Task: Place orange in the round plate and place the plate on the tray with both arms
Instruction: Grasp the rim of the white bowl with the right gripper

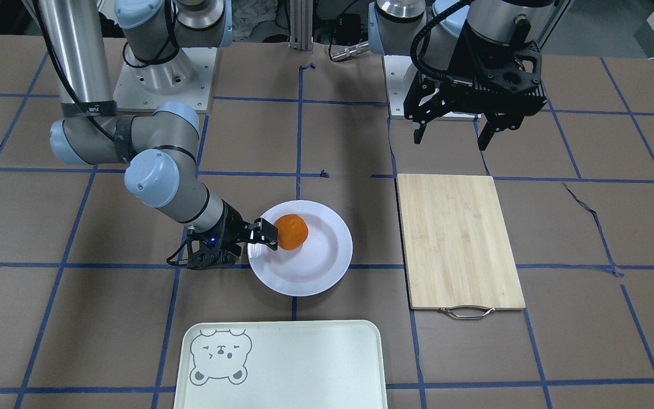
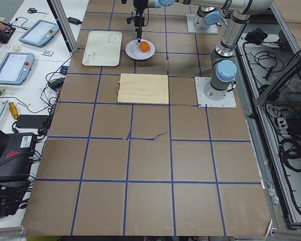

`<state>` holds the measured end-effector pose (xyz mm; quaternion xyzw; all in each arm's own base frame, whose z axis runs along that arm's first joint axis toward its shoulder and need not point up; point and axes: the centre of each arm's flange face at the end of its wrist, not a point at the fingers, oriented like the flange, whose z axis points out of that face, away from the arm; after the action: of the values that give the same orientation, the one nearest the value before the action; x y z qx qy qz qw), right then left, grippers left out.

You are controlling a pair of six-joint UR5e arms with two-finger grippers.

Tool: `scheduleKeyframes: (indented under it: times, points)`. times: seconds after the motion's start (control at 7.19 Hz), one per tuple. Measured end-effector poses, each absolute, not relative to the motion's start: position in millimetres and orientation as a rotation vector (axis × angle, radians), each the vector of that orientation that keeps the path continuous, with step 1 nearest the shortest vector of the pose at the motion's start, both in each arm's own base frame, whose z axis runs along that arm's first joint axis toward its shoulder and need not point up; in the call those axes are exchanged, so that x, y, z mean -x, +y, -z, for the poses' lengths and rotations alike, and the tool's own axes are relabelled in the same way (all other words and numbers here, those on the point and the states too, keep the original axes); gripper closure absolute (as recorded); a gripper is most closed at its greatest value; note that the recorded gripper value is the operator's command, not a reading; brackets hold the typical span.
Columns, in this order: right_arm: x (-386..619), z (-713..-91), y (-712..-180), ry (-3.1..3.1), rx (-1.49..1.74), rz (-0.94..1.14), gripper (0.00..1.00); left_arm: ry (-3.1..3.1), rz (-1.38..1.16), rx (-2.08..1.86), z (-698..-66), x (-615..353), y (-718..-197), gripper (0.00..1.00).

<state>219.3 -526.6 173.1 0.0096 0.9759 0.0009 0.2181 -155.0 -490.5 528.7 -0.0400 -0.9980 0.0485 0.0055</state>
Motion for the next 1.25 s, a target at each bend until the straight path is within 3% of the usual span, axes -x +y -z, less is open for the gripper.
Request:
scheduleKeyframes:
  times: [0.14, 0.56, 0.7, 0.97, 1.25]
  points:
    - [-222, -170, -526, 2.701, -0.019, 0.003, 0.27, -3.126, -0.127, 0.109, -529, 154, -486, 0.00]
    - [-230, -165, -522, 2.703, 0.000, -0.004, 0.67, -3.126, -0.118, 0.128, -533, 153, -481, 0.00]
    - [-231, -164, -521, 2.702, -0.010, -0.008, 0.75, -3.126, -0.109, 0.127, -533, 154, -480, 0.00]
    - [-233, -165, -521, 2.702, -0.035, -0.013, 0.84, -3.127, -0.099, 0.127, -536, 154, -477, 0.00]
    - [-235, -166, -521, 2.702, -0.095, -0.023, 0.85, -3.127, -0.104, 0.128, -538, 155, -477, 0.00]
